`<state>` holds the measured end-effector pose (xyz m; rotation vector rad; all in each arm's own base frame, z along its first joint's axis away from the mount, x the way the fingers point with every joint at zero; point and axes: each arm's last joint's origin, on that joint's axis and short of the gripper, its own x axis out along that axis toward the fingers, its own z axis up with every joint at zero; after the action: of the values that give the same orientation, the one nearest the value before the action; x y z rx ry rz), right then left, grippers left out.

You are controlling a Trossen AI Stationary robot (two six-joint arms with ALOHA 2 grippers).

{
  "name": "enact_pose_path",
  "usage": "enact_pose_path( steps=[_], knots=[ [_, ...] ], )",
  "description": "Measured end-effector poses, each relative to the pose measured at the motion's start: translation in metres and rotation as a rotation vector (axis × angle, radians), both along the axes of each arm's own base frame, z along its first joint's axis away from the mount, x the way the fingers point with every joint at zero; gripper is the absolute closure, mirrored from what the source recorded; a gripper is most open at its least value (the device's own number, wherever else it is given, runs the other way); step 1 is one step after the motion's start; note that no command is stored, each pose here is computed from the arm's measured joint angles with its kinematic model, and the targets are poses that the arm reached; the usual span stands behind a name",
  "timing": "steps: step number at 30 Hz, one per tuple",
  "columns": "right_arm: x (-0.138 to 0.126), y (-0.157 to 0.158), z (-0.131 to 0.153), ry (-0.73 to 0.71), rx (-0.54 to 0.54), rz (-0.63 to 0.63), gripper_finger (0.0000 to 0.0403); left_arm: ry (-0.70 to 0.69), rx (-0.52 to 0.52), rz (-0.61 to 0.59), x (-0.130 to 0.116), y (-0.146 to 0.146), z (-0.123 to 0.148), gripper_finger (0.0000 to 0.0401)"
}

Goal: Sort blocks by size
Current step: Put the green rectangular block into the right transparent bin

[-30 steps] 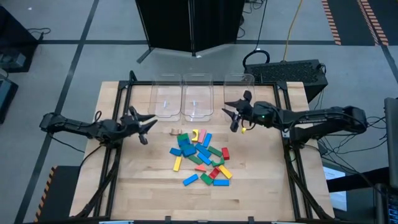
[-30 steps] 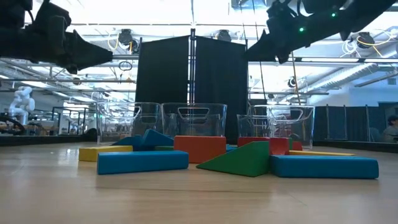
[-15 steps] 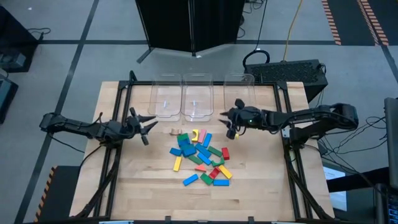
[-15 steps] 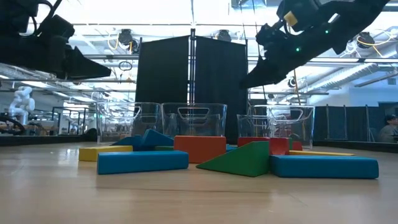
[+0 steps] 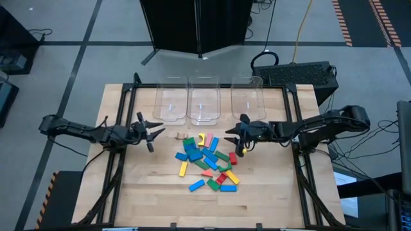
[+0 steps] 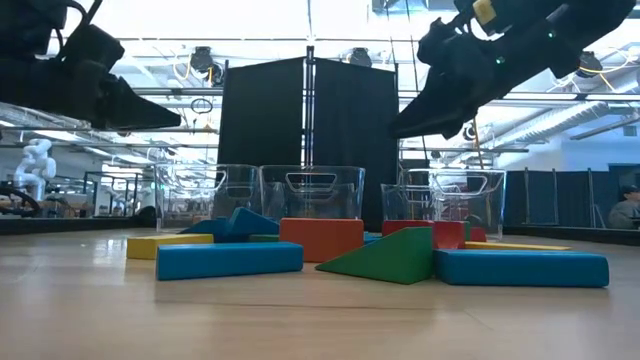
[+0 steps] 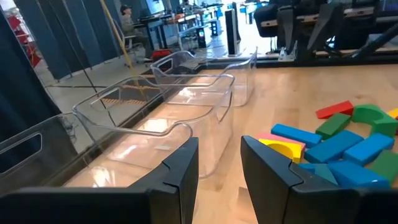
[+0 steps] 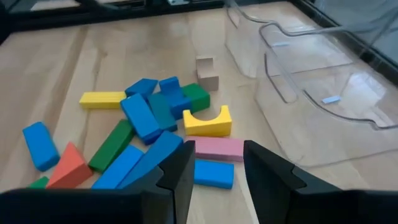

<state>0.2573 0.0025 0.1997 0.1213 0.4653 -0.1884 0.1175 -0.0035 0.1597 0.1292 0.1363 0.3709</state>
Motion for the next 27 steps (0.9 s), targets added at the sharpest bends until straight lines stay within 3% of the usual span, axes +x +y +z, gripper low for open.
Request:
enact_pose_path(
  steps=[15,20,27],
  knots=[
    [0.003,-0.005,0.006,-0.060,-0.041,-0.004,0.0277,0.005,0.005,0.029,0.002,0.003,-0.001,0.0278],
    [0.003,-0.001,0.005,-0.068,0.036,-0.022,0.0277,0.003,-0.007,0.000,0.002,0.002,-0.001,0.0278],
    [0.001,0.010,0.003,-0.055,0.128,-0.025,0.0277,-0.054,-0.141,-0.037,0.003,0.001,0.000,0.0278]
  ],
)
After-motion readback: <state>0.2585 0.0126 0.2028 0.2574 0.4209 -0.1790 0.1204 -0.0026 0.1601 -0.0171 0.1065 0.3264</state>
